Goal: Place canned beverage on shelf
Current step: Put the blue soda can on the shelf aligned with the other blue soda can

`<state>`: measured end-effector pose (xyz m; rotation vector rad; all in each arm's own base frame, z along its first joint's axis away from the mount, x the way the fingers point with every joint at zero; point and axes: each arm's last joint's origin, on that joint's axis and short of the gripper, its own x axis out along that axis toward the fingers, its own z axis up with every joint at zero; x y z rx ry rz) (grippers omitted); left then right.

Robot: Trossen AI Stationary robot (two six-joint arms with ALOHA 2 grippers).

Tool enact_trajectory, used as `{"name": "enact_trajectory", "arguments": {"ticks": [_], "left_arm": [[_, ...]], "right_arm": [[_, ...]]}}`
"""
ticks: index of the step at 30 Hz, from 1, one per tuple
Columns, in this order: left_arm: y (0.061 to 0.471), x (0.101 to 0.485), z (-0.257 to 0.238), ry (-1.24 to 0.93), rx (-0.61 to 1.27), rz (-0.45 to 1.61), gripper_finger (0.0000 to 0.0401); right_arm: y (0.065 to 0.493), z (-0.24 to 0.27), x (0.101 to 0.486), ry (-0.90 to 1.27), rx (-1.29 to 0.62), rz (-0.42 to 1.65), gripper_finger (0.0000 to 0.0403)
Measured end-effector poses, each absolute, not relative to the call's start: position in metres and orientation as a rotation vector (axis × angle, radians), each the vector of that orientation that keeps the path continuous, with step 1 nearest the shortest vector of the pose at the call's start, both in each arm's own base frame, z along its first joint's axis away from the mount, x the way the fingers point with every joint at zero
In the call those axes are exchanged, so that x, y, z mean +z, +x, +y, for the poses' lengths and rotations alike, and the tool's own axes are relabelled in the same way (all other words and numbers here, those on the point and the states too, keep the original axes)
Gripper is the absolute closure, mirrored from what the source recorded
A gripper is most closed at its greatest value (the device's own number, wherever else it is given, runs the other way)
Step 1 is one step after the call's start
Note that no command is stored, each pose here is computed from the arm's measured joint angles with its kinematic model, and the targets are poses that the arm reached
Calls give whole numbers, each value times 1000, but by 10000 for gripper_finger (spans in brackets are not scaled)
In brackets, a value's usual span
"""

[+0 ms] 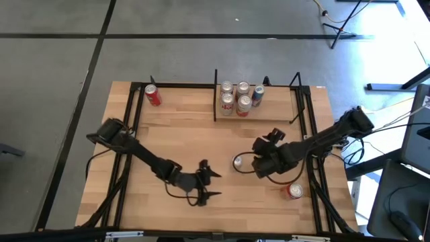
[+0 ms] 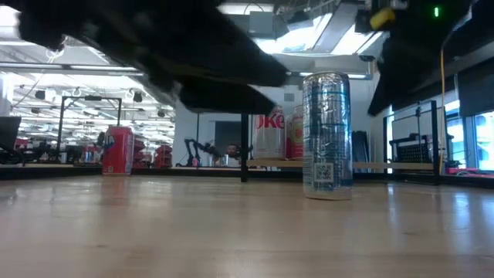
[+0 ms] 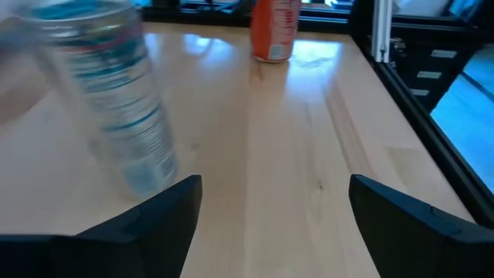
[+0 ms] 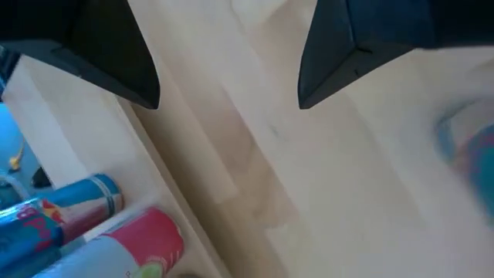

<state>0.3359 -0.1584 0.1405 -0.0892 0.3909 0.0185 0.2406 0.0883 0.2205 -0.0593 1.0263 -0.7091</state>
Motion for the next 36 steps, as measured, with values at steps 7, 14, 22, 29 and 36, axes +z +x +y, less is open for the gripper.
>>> {"name": "enact_trajectory", "arguments": {"ticks": [7, 14, 22, 29, 36], "left_arm": [[371, 122, -148, -121, -51, 375, 106], [380, 118, -141, -106, -16, 360, 112], [377, 114, -137, -31, 136, 388, 112], [373, 114, -133, -19, 226, 432, 112], [371, 126, -131, -18, 249, 422, 112]], "right_arm": [[243, 86, 180, -78, -722, 800, 109], [260, 94, 181, -80, -591, 671, 109], [265, 100, 182, -10, -426, 706, 109], [264, 108, 182, 71, -359, 725, 109], [263, 109, 180, 95, -314, 762, 109]]}}
